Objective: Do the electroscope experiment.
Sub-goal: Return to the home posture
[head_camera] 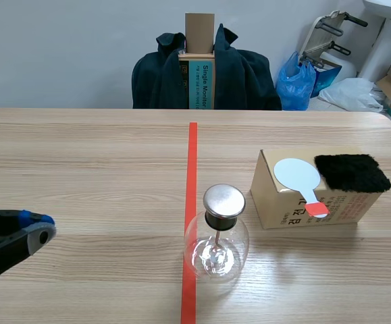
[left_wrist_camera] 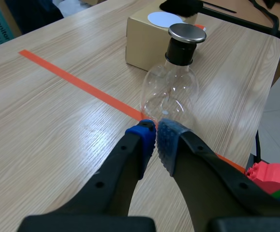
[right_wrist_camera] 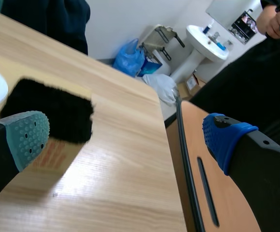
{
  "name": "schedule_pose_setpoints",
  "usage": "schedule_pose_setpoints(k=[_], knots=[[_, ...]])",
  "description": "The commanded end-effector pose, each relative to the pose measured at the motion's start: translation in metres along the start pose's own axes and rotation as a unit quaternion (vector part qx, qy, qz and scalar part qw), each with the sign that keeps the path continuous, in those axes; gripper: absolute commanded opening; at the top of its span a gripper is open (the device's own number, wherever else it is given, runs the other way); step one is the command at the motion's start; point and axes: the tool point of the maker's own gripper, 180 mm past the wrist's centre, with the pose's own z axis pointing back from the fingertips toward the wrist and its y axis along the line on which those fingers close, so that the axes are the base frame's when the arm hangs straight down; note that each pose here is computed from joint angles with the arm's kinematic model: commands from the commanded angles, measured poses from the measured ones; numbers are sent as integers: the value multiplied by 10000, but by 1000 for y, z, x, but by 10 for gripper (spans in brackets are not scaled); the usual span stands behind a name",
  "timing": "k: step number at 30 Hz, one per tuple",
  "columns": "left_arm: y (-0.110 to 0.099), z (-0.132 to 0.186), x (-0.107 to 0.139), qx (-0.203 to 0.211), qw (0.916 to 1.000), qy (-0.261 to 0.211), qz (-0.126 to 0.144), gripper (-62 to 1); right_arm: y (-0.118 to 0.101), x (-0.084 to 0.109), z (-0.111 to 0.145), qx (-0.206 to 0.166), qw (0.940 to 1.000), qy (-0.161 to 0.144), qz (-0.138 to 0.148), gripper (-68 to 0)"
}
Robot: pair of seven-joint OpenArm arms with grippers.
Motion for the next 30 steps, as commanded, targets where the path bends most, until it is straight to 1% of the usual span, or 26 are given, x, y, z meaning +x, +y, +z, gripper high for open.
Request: schedule_pose_setpoints(k=[1,2,4,5,8,11,14,16,18,20,23,30], knots=[[-1,2,2,84,9998,-127,115,-367,-2,20,-8,46,9998,-203,-19,4],[-3,5,2,101,9998,-105,121,-264,0,26,-10,143,9997,-193,-46,4],[-3,7,3,126,9998,-91,127,-36,6,39,-13,335,9992,-165,-142,4],[-3,7,4,134,9998,-105,118,14,9,45,-14,424,9988,-160,-196,4],[-2,8,5,159,9997,-128,120,14,20,65,-15,781,9961,-166,-387,4],[-2,8,5,163,9997,-120,110,14,34,83,-12,1206,9908,-165,-585,4],[-2,8,5,163,9997,-120,110,14,53,98,-5,1791,9810,-189,-716,4],[-2,8,5,163,9997,-118,110,14,66,104,1,2157,9736,-242,-707,4],[-2,8,5,163,9997,-116,110,14,78,104,6,2459,9665,-205,-702,4],[-2,8,5,163,9997,-116,110,14,90,101,11,2735,9593,-92,-699,4],[-2,8,5,163,9997,-116,110,14,101,98,16,2960,9524,38,-723,4],[-2,8,5,164,9997,-118,111,14,110,100,20,3086,9477,31,-817,4]])
